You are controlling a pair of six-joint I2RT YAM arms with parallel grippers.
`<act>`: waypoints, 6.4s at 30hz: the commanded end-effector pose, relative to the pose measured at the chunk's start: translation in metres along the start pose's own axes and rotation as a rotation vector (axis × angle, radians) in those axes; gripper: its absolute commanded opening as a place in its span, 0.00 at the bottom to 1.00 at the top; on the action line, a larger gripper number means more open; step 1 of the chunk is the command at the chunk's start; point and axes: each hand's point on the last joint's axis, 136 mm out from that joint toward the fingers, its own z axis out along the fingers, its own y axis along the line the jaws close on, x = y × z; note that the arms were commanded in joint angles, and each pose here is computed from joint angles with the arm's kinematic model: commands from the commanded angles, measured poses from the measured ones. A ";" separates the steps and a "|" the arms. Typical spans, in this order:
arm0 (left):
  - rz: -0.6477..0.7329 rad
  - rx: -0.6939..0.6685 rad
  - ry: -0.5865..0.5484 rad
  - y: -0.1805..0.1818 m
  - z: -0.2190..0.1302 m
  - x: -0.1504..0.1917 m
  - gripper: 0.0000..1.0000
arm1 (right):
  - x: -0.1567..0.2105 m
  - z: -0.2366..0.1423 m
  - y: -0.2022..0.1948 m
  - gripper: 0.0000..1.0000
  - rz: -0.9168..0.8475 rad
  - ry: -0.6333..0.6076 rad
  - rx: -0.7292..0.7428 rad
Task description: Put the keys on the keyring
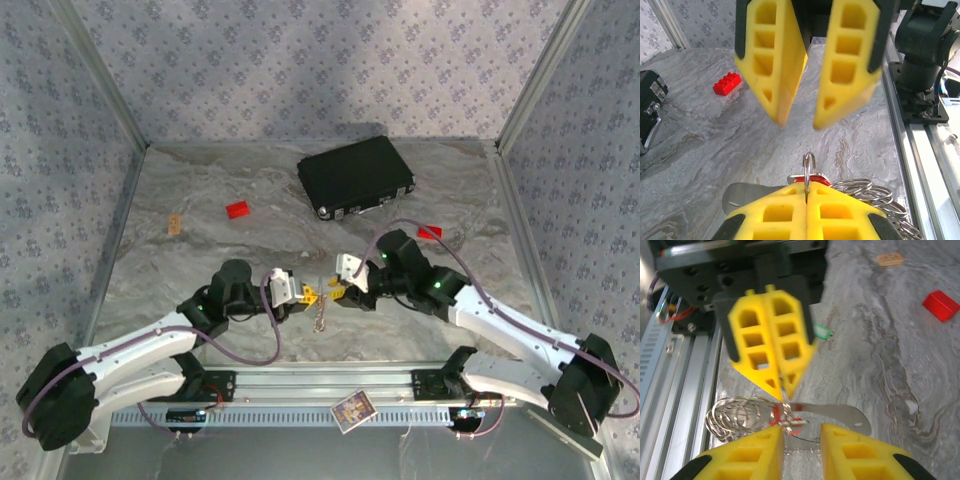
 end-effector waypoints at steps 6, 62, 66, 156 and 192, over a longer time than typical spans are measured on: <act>0.002 -0.027 -0.134 0.002 -0.002 -0.020 0.00 | 0.005 -0.001 0.001 0.28 0.141 -0.090 0.012; 0.020 -0.006 -0.163 -0.002 -0.004 -0.028 0.00 | 0.019 0.014 0.007 0.29 0.083 -0.013 0.007; 0.020 -0.008 -0.174 -0.001 -0.005 -0.030 0.00 | 0.032 0.020 0.011 0.32 0.116 0.010 -0.002; 0.016 -0.056 -0.123 0.010 0.000 -0.029 0.32 | -0.004 -0.003 -0.010 0.00 -0.110 0.069 0.140; -0.257 -1.123 -0.295 0.126 -0.187 -0.028 0.61 | -0.078 0.076 -0.036 0.00 -0.112 -0.089 0.145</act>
